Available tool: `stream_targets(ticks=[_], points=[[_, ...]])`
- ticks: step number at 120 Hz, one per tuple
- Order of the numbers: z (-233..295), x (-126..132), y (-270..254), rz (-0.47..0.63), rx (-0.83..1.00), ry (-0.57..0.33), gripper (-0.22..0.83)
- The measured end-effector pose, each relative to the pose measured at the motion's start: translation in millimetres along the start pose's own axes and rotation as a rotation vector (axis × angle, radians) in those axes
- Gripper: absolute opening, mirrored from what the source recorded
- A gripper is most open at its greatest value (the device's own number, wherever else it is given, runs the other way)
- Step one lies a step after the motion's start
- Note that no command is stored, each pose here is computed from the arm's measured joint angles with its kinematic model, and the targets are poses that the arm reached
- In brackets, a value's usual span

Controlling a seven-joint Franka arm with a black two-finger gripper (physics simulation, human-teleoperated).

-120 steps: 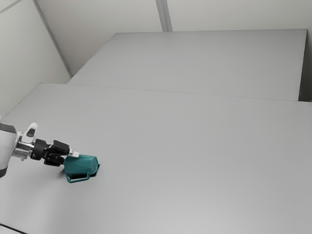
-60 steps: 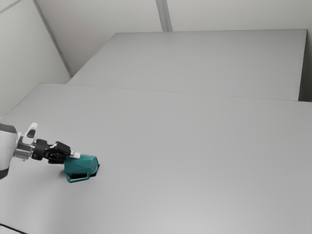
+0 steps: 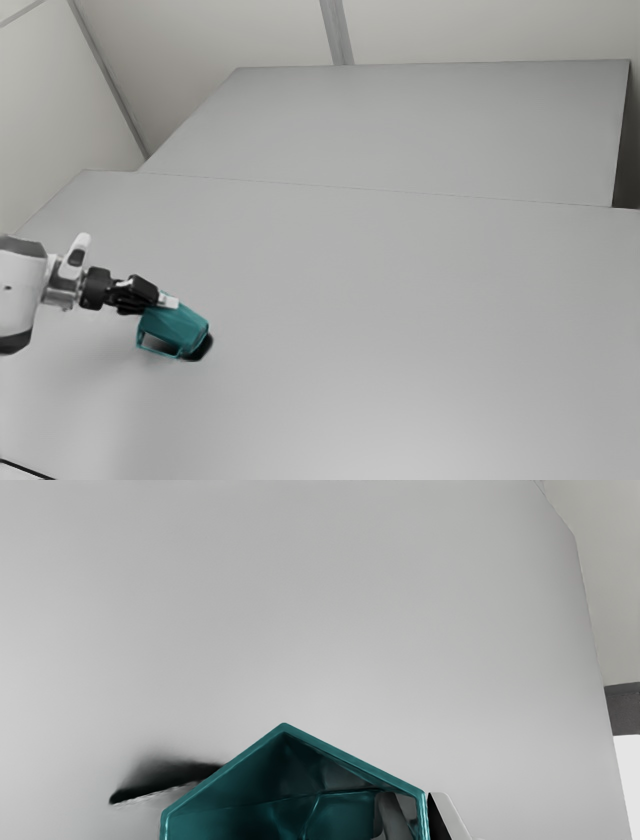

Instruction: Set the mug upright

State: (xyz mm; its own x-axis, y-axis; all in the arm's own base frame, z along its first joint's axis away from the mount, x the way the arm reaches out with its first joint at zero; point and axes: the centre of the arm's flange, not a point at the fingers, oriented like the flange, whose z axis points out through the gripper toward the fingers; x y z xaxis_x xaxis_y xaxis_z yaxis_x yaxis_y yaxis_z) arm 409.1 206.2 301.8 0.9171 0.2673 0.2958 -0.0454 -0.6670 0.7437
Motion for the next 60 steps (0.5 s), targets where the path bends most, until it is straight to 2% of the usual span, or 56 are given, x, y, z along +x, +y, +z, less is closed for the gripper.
stream_targets(ticks=[24, 42, 60], points=[[5, 21, 23, 0.067, -0.018, 0.006, -0.15], [6, 46, 46, 0.134, -0.012, 0.007, -0.16], [19, 74, 82, 0.238, 0.026, -0.051, -0.17]])
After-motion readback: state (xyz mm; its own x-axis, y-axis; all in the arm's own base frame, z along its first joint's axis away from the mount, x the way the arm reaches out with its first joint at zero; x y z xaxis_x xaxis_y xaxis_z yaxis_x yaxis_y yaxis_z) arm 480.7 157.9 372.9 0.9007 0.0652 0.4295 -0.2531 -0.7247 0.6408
